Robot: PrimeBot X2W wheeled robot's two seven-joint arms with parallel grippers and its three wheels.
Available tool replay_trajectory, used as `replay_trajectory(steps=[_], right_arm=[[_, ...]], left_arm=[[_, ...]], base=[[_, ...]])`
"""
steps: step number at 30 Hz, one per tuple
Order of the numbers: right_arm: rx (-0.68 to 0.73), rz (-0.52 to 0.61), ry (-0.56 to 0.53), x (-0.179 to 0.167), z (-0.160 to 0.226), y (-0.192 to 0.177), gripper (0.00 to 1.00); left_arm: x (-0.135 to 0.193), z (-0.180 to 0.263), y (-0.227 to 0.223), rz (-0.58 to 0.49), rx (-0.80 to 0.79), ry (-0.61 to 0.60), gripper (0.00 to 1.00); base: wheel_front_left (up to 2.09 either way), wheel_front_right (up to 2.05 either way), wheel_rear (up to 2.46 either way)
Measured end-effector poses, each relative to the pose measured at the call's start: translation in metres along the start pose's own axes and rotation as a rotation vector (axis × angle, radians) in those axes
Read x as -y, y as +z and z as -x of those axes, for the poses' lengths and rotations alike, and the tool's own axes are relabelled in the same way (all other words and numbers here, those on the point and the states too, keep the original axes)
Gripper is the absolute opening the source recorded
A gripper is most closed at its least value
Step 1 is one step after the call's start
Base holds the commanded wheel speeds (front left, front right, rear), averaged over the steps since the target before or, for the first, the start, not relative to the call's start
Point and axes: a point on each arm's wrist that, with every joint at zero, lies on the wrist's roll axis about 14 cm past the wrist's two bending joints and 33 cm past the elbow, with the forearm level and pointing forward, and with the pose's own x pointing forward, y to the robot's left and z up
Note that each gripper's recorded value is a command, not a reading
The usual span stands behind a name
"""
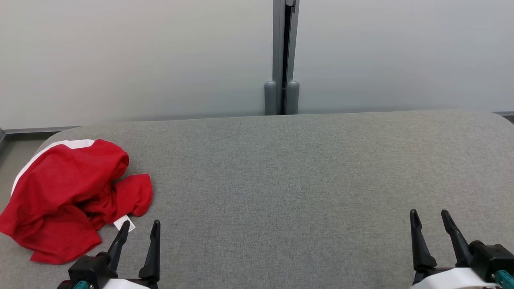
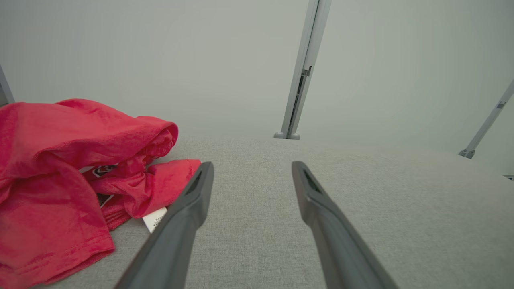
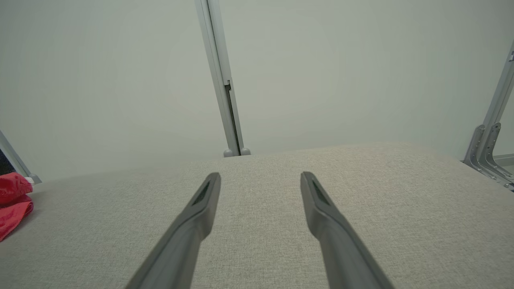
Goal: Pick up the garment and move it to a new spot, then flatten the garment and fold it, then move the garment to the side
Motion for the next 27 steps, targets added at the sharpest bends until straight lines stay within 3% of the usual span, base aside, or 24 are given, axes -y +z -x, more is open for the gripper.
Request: replay_trajectory(steps=[27], right_arm=[[0.009, 0.108, -0.009, 0.0074, 0.0097, -0.0022, 1.0]], left_arm=[[-0.0049, 0.0081, -0.005, -0.148, -0.001, -0.009, 1.0]], base=[[0.0, 0.0, 0.0]])
